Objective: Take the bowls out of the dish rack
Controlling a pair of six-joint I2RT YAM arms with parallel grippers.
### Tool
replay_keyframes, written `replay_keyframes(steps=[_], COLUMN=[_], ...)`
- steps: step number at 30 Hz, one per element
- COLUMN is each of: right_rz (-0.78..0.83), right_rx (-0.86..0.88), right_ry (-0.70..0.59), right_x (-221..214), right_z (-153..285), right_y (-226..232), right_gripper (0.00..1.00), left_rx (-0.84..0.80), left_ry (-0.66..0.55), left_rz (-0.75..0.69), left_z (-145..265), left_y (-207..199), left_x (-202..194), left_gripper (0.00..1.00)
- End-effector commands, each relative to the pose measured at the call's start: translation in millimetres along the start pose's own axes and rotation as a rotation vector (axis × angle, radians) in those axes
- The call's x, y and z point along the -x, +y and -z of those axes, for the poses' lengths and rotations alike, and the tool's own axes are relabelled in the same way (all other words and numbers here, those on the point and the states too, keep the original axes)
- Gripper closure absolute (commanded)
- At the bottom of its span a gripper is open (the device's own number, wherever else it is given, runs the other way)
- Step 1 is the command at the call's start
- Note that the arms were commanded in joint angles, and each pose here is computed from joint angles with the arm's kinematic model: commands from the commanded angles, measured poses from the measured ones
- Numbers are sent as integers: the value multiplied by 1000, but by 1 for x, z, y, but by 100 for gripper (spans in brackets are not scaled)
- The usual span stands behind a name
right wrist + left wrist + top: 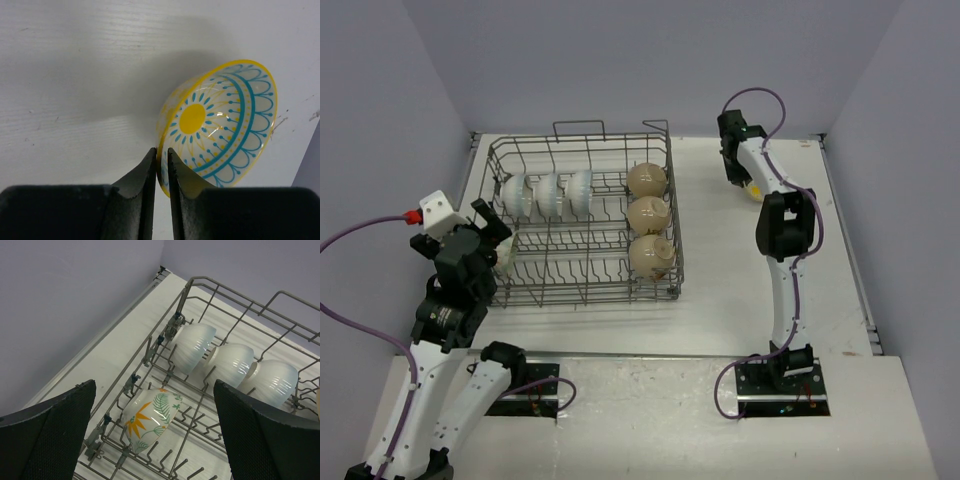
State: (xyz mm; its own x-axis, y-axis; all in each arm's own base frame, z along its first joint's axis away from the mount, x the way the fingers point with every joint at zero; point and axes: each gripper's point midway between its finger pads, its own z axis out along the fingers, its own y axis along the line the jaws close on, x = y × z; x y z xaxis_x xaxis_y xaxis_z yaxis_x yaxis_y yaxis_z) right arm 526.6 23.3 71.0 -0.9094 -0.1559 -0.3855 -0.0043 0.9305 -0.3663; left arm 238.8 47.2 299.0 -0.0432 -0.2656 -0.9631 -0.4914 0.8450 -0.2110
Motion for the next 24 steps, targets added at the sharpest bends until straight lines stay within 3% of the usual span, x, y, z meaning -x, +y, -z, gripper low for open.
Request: replay_keyframes(steps=[1,7,9,11,17,18,20,21,22,24], right_rz=[4,16,1,0,-146,-183,-218,-239,-262,-303], right_rx=[-39,-20,-18,-3,38,52,37,40,-5,-26], right_ry=[-43,-13,-23,-26,-137,-203,-283,-371,-422,-576], right_x=[12,2,4,4,17,24,30,37,41,50], right_z=[2,-3,4,12,92,125,161,202,223,288], right_y=[-12,-7,-8,-9,-32,-40,-49,-54,-62,-66], right_gripper=[84,80,70,69,55,53,36,28,1,1], left_rx=[-22,-20,-19,-22,-12,-6,0,17,24,65], left_ry=[-33,-35,-34,-33,-32,-34,-29,-24,-35,-34], left_rz=[10,9,10,10,6,7,11,9,27,44], left_z=[0,0,0,0,-1,-1,-2,-2,0,2], left_y=[-6,-6,-5,-6,-5,-4,-5,-3,-2,1], left_x=[12,12,12,11,11,12,13,13,23,36], left_gripper=[0,0,0,0,0,0,0,0,0,0])
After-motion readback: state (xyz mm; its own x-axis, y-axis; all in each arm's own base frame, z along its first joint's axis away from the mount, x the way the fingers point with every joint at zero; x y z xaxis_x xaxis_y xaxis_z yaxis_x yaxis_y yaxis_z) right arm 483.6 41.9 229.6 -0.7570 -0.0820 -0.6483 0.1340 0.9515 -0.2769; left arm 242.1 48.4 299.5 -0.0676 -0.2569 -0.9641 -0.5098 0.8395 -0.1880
